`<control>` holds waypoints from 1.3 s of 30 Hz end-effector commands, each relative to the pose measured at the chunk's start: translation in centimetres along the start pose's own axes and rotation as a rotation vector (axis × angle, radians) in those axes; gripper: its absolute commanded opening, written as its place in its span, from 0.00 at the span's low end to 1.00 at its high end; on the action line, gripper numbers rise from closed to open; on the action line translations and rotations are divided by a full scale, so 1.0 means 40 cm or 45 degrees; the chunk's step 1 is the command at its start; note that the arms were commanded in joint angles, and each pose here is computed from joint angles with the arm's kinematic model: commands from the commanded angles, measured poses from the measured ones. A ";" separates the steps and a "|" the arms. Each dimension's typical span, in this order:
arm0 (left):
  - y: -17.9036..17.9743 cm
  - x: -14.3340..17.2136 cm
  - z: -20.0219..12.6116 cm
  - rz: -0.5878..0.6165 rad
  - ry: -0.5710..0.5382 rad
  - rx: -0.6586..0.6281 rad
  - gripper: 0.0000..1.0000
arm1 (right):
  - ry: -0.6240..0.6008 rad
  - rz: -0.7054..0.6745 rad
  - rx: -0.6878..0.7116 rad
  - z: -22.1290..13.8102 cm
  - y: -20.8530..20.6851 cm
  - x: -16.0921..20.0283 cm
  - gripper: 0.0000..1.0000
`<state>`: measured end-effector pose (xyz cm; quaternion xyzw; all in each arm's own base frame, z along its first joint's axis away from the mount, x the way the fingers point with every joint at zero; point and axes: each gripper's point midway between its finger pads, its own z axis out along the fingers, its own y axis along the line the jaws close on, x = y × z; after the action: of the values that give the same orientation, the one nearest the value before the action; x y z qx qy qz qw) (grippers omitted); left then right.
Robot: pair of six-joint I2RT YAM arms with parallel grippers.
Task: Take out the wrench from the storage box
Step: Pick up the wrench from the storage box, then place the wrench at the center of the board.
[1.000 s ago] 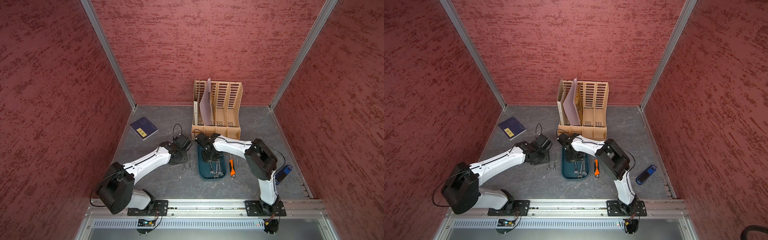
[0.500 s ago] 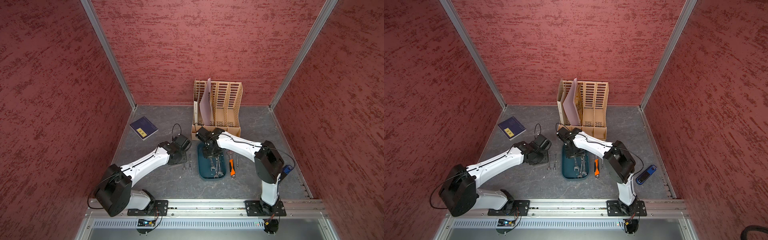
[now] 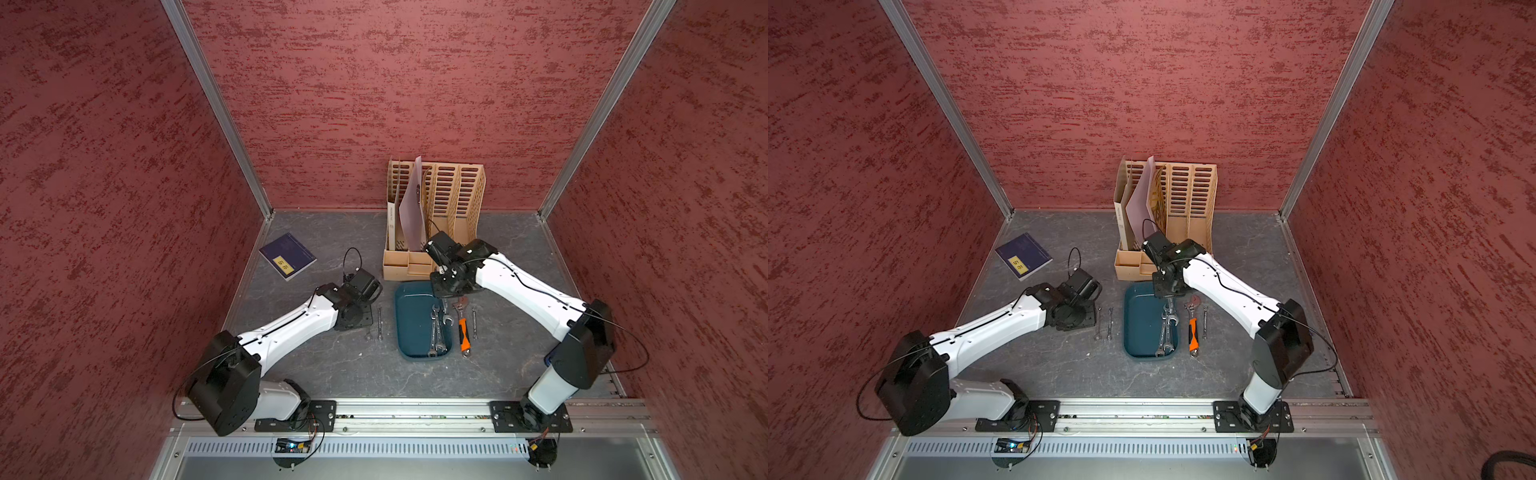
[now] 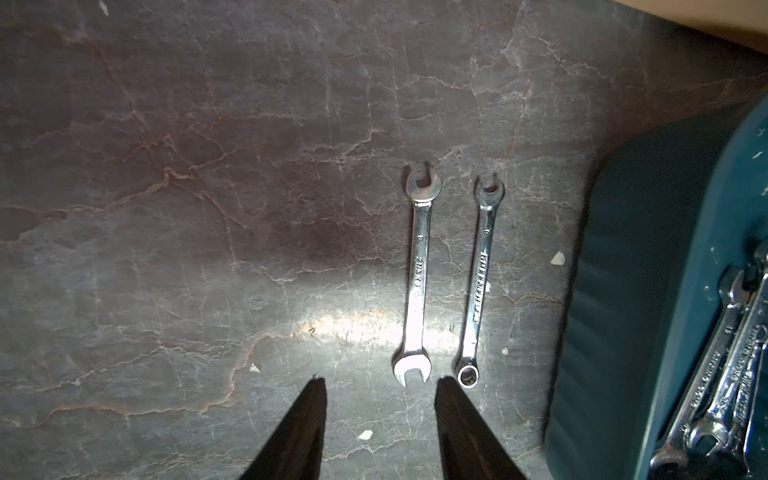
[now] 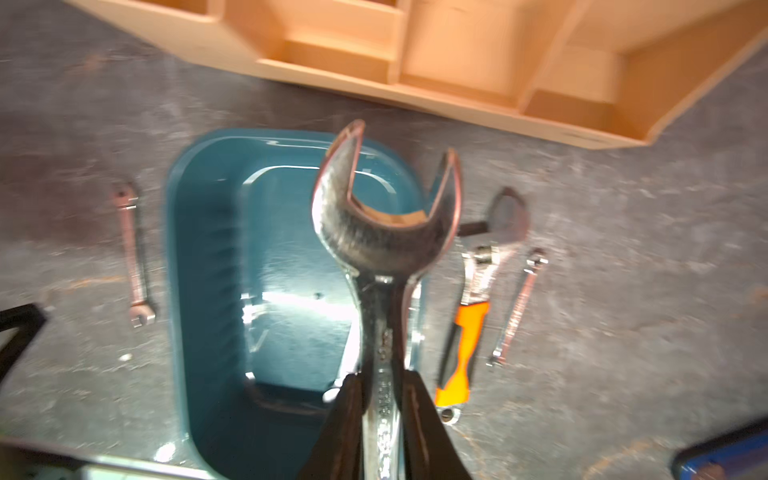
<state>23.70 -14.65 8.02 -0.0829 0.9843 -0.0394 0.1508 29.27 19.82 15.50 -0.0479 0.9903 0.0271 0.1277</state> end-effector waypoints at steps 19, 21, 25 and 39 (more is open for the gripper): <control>-0.032 -0.026 -0.020 0.006 -0.008 0.006 0.46 | 0.234 0.203 0.166 0.192 -0.298 0.130 0.21; -0.037 -0.029 -0.022 0.007 -0.011 0.010 0.46 | 0.244 0.212 0.166 0.198 -0.299 0.128 0.21; -0.043 -0.033 -0.023 0.009 -0.012 0.012 0.46 | 0.267 0.247 0.206 0.204 -0.321 0.131 0.22; -0.074 -0.032 0.011 0.036 0.018 0.021 0.46 | 0.232 0.550 0.130 0.265 -0.397 0.178 0.40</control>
<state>24.61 -16.34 7.48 -0.0714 0.9882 -0.0301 0.1320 24.76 3.58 2.01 0.1473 0.9882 -0.0404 -0.0128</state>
